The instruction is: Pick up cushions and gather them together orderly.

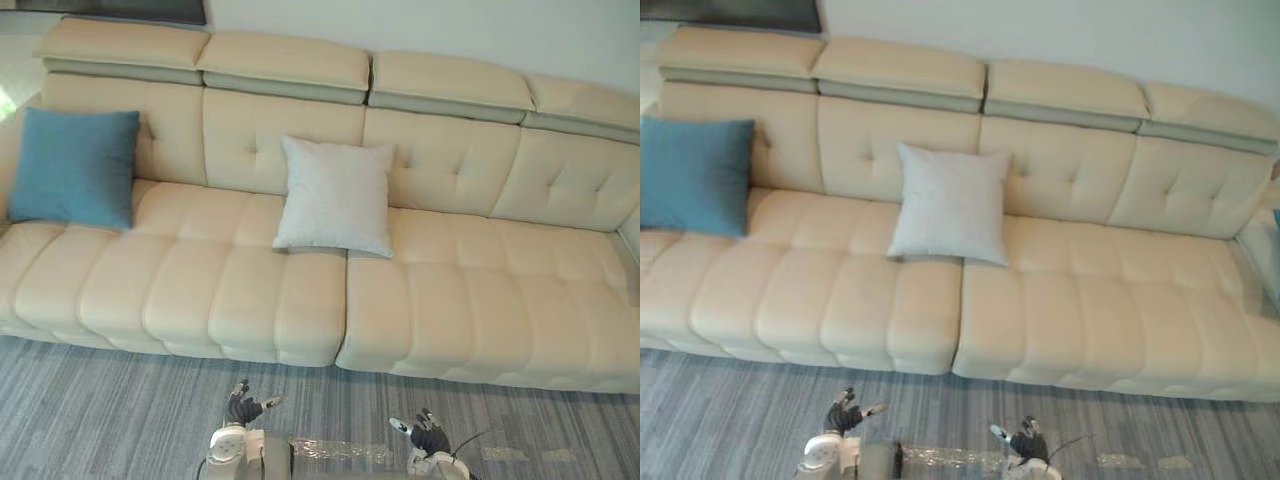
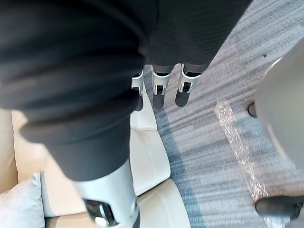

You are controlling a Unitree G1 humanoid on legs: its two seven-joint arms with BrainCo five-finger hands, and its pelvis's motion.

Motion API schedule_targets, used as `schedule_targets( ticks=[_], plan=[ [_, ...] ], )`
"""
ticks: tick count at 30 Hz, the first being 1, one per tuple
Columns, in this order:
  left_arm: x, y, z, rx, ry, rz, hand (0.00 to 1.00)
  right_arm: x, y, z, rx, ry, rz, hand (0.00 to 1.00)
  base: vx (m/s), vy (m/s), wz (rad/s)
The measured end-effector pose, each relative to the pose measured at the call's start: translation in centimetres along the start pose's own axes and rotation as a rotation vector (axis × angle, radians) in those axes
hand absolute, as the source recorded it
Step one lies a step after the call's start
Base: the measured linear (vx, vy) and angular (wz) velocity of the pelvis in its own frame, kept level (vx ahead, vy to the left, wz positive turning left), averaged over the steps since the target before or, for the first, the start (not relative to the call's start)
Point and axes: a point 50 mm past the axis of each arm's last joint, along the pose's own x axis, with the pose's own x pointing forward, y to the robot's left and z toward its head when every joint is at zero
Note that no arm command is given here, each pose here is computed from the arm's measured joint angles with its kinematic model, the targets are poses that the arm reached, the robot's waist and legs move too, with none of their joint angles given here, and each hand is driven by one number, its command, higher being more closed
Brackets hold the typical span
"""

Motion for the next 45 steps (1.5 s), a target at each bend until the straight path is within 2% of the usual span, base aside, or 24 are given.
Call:
schedule_targets(
  ticks=[7, 17, 21, 22, 27, 31, 39, 45],
  plan=[
    [0.0, 0.1, -1.1, 0.013, 0.054, -0.009, 0.00, 0.4, 0.1, 0.2, -0.008, 0.011, 0.001, 0.00, -0.01, -0.002, -0.41],
    [0.8, -0.4, -0.1, 0.069, 0.046, -0.045, 0.00, 1.4, 0.7, 2.1, -0.037, -0.024, 0.020, 0.00, -0.01, 0.006, -0.62],
    [0.6, 1.7, -0.6, 0.099, 0.060, 0.001, 0.00, 1.6, 0.3, 1.9, -0.084, 0.010, 0.019, 0.00, -0.05, -0.071, -0.73],
    [0.6, 2.3, -0.7, 0.102, 0.064, 0.017, 0.00, 2.1, 0.7, 3.2, -0.100, -0.019, 0.031, 0.00, -0.08, -0.188, -0.84],
    [0.7, 2.7, -0.6, 0.095, 0.060, 0.036, 0.00, 2.7, 1.3, 5.1, -0.150, -0.065, 0.059, 0.00, -0.10, -0.205, -1.01],
    [0.7, 2.0, -0.5, 0.101, 0.059, 0.016, 0.00, 2.6, 1.0, 4.6, -0.171, -0.051, 0.056, 0.00, 0.08, -0.295, -0.68],
    [0.9, 0.8, 0.6, 0.071, 0.008, -0.014, 0.00, 2.7, -2.2, 5.3, -0.260, -0.048, -0.016, 0.00, 0.27, -0.177, -1.00],
    [1.0, 0.6, 1.5, 0.028, -0.023, -0.011, 0.00, 2.6, -0.5, 4.4, -0.200, -0.034, 0.007, 0.00, 0.42, 0.029, -0.89]
  ],
)
